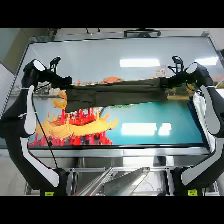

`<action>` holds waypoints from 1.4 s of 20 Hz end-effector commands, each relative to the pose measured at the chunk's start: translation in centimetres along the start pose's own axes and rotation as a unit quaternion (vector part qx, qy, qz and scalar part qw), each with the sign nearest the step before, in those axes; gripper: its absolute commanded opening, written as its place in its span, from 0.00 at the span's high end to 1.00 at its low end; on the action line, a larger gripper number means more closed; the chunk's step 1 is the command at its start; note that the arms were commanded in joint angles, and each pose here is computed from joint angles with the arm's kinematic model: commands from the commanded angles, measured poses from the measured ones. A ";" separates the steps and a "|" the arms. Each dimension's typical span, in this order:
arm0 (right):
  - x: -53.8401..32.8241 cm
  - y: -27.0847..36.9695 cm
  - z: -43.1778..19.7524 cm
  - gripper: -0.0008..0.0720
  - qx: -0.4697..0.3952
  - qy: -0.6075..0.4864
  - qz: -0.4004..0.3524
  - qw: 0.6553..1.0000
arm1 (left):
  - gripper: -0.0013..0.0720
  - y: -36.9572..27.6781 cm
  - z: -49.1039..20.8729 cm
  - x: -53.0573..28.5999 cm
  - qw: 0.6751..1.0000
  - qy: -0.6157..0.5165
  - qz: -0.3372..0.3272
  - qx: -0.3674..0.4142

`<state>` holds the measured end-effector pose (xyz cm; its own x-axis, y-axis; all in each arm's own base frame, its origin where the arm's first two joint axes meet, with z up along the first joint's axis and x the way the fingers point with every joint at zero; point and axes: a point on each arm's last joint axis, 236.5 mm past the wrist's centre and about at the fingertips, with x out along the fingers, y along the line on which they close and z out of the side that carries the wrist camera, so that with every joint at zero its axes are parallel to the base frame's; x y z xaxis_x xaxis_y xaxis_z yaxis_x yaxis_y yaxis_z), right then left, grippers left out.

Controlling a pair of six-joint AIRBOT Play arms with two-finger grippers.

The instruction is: Fold the shirts.

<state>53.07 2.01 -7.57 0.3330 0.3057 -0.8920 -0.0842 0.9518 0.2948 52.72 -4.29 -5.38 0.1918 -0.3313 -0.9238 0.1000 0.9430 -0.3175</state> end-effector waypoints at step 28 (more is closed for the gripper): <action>3.3 -0.1 -0.3 0.18 0.074 0.039 0.155 0.984 | 0.02 -6.0 4.5 -7.3 0.992 -0.092 0.032 0.084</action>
<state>54.17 1.84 -9.43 0.2653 0.5564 -0.7874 -0.0276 0.8207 0.5707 54.84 -6.28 3.95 0.3636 -0.2786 -0.8889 0.2161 0.9534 -0.2104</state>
